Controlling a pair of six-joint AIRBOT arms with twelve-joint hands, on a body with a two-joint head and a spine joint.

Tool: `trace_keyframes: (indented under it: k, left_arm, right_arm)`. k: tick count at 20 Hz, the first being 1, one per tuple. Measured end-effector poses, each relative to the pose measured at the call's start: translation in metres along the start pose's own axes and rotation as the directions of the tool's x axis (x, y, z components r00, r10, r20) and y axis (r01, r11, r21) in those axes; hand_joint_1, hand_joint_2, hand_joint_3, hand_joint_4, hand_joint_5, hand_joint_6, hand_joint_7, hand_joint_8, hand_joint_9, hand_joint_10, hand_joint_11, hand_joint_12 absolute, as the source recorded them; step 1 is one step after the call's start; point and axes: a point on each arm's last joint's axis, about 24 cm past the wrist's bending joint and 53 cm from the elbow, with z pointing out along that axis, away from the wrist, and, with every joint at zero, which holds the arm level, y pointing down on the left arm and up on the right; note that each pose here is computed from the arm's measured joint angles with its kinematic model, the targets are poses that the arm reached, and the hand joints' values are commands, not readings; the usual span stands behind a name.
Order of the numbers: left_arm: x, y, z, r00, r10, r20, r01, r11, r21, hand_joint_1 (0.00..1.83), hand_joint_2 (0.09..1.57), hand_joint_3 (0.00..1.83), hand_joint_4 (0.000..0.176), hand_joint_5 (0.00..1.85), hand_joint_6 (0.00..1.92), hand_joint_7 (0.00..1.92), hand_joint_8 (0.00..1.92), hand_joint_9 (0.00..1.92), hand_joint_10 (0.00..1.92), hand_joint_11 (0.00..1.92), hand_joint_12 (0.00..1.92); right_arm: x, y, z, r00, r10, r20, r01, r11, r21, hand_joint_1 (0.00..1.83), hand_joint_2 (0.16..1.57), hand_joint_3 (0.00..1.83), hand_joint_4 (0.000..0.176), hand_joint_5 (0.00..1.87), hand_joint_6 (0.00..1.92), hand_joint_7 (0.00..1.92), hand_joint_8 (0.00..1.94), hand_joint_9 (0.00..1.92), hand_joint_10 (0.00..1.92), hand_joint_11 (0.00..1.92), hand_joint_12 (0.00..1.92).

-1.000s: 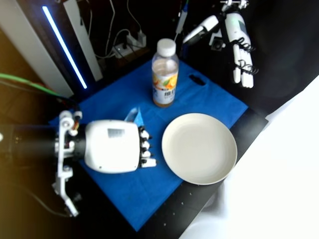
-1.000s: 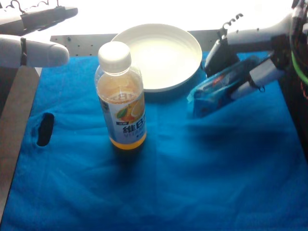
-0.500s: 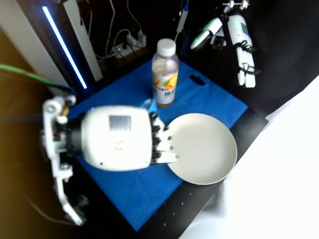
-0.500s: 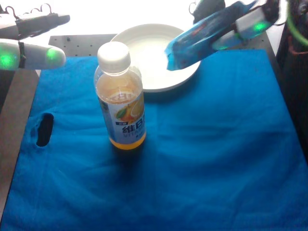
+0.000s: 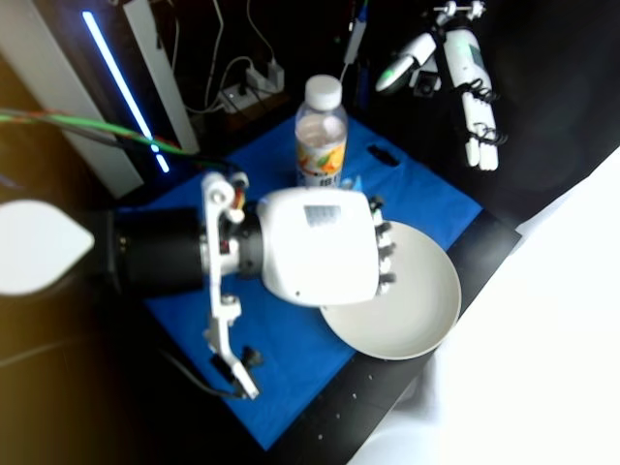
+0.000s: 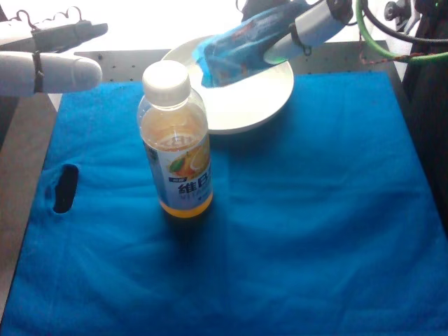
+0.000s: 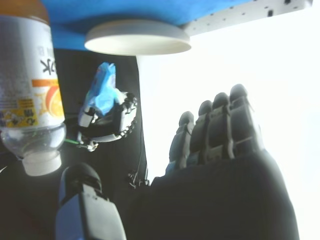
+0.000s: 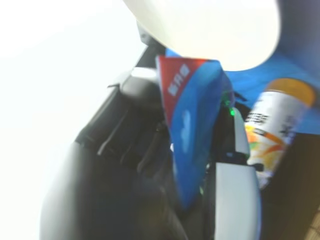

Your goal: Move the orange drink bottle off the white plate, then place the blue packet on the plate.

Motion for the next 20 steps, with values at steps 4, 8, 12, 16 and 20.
trace_keyframes:
  k: [4, 8, 12, 16, 20]
  left_arm:
    - [0.001, -0.003, 0.001, 1.0, -0.003, -0.001, 0.003, 0.9999, 0.012, 0.07, 0.78, 0.0, 0.084, 0.0, 0.0, 0.0, 0.0, 0.0, 0.0, 0.0, 0.0]
    - [0.006, -0.005, 0.006, 0.9999, -0.01, -0.007, 0.01, 0.9997, 0.023, 0.11, 0.77, 0.0, 0.121, 0.0, 0.0, 0.0, 0.0, 0.0, 0.0, 0.0, 0.0]
    - [0.003, -0.007, 0.006, 0.9999, -0.011, -0.001, 0.011, 0.9995, 0.03, 0.09, 0.79, 0.01, 0.104, 0.0, 0.0, 0.0, 0.0, 0.0, 0.0, 0.0, 0.0]
    - [0.002, -0.011, 0.007, 0.9999, -0.01, 0.003, 0.01, 0.999, 0.042, 0.09, 0.8, 0.0, 0.115, 0.0, 0.0, 0.0, 0.0, 0.0, 0.0, 0.0, 0.0]
    - [0.0, -0.019, 0.009, 1.0, -0.007, 0.003, 0.007, 0.998, 0.063, 0.08, 0.79, 0.0, 0.119, 0.0, 0.0, 0.0, 0.0, 0.0, 0.0, 0.0, 0.0]
  right_arm:
    - [0.002, -0.001, 0.014, 1.0, 0.021, 0.02, -0.021, 1.0, 0.004, 1.25, 1.08, 0.0, 0.0, 1.12, 0.64, 0.99, 1.08, 1.0, 0.69, 0.74, 1.32]
    - [0.006, -0.003, 0.026, 0.996, 0.077, 0.043, -0.077, 0.997, -0.01, 1.27, 1.08, 0.0, 0.0, 1.09, 0.59, 1.05, 1.1, 1.01, 0.88, 0.82, 1.41]
    - [0.019, -0.032, 0.034, 0.995, 0.085, 0.05, -0.088, 0.995, 0.049, 1.23, 1.1, 0.0, 0.0, 1.05, 0.77, 0.99, 1.12, 0.94, 0.98, 0.81, 1.43]
    - [0.04, -0.053, 0.042, 0.993, 0.117, 0.033, -0.119, 0.989, 0.09, 1.25, 1.08, 0.0, 0.0, 1.11, 0.62, 1.02, 1.08, 1.02, 0.77, 0.75, 1.47]
    - [0.039, -0.06, 0.046, 0.99, 0.133, 0.053, -0.138, 0.985, 0.099, 1.24, 1.09, 0.0, 0.003, 1.08, 0.74, 1.02, 1.0, 1.06, 0.33, 0.69, 1.19]
